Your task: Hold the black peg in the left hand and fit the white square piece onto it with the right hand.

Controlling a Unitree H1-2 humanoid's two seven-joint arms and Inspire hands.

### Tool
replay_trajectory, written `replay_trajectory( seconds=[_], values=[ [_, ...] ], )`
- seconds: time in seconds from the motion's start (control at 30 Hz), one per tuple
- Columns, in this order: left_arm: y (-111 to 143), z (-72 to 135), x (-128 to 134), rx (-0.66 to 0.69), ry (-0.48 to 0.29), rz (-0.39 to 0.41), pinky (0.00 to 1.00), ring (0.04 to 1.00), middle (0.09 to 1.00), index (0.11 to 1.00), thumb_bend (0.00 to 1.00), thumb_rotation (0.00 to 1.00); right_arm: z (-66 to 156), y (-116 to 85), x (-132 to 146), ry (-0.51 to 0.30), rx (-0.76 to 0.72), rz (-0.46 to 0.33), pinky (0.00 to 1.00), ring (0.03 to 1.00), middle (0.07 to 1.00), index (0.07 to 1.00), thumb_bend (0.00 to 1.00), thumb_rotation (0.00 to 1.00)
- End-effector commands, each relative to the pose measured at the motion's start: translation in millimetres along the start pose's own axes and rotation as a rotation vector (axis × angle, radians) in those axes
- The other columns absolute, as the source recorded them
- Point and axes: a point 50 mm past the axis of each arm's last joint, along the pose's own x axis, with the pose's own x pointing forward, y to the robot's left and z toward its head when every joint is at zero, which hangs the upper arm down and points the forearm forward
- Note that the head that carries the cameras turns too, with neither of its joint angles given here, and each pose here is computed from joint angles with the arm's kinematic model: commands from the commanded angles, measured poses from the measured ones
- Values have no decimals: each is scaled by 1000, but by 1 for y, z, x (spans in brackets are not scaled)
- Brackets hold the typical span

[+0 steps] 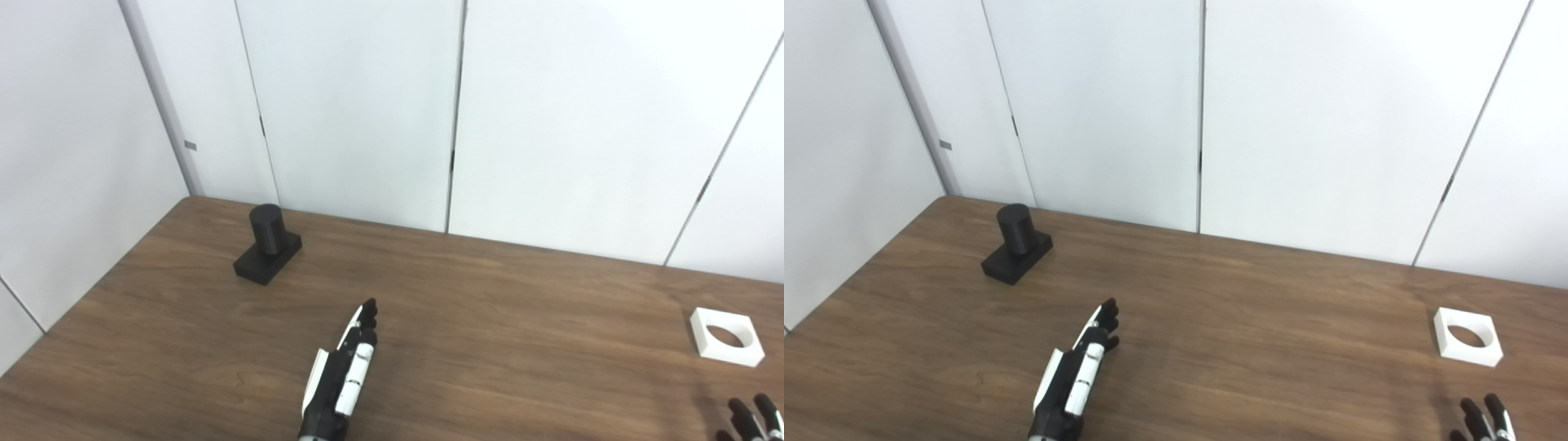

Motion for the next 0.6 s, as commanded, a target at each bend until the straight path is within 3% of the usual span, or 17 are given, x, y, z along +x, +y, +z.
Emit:
replay_trajectory(
  seconds=[0.0,0.13,0.23,0.4,0.57],
  values=[
    [-3,4,-16,-16,8,44,899,944,956,957,535,872,-3,2,-5,-22,29,-16,1000,988,947,991,694,1000],
    [6,28,-12,-3,-50,50,919,946,953,960,486,808,-3,-2,-5,-17,28,-26,1000,999,947,990,722,1000],
    [18,47,-10,62,-90,72,895,956,957,957,464,667,-3,-3,-6,-17,26,-29,1000,1000,947,996,720,1000],
    [43,71,-2,229,-152,140,844,881,912,941,530,580,-3,-3,-7,-15,33,-24,1000,1000,942,996,707,1000],
    [75,90,11,349,-185,216,858,897,905,935,641,530,-3,-3,-7,-6,19,-23,1000,999,931,990,715,1000]
  ],
)
